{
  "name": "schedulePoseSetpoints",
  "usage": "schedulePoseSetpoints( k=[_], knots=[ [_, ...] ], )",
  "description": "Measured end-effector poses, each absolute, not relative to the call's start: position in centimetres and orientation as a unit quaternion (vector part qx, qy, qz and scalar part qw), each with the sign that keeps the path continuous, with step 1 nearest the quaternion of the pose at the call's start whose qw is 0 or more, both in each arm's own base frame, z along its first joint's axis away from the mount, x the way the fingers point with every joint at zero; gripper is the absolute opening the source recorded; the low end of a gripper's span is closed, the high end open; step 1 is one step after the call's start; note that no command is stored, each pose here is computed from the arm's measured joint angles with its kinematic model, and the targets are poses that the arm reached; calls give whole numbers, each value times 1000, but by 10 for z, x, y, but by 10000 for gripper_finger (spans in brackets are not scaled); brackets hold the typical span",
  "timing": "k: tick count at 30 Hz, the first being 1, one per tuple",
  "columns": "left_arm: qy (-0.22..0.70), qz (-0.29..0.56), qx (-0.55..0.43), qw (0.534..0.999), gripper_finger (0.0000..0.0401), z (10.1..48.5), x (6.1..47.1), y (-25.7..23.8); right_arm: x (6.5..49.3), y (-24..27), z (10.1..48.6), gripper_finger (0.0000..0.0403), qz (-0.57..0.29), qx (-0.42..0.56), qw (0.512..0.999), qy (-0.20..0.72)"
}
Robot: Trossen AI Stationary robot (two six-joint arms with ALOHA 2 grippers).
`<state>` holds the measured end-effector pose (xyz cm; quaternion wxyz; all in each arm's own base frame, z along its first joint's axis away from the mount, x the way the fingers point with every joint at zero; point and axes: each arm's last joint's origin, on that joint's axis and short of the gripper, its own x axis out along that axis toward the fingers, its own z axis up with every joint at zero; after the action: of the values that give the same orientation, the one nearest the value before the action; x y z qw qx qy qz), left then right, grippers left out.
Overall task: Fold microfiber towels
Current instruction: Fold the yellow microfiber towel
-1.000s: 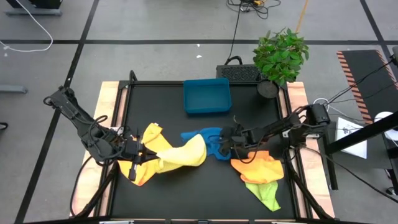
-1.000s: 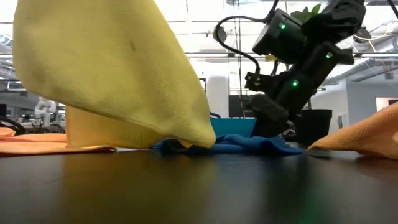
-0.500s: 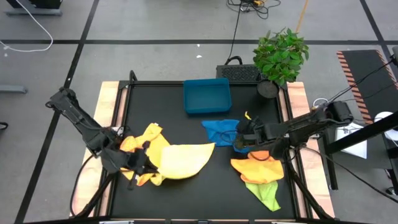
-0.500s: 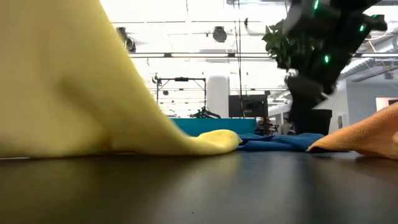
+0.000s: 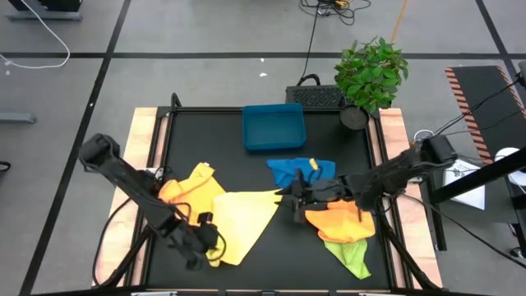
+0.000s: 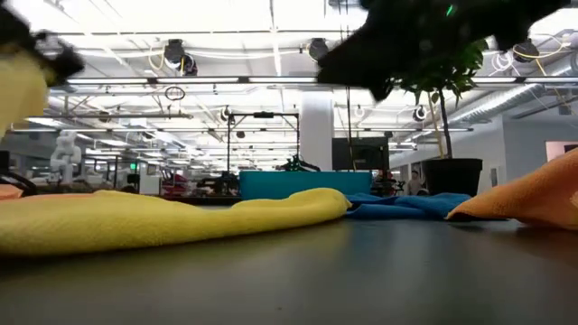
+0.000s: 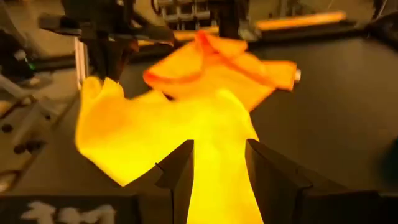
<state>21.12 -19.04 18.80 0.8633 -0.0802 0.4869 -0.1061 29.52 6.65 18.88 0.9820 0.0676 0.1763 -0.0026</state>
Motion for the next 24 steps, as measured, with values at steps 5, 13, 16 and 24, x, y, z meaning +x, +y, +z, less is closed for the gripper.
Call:
schedulePoseSetpoints(
  k=[5, 13, 16, 24],
  knots=[
    [543, -98, -95, 829, 3, 160, 215, -197, 328, 47, 159, 135, 0, 76, 972, 222],
    [582, -95, -116, 799, 3, 144, 210, -207, 403, 28, 149, 138, 49, 34, 971, 232],
    [582, -96, -118, 799, 3, 145, 207, -210, 429, 24, 147, 152, 51, 9, 970, 239],
    [569, -92, -116, 809, 3, 146, 205, -214, 475, 19, 133, 216, 78, 8, 964, 254]
  ],
)
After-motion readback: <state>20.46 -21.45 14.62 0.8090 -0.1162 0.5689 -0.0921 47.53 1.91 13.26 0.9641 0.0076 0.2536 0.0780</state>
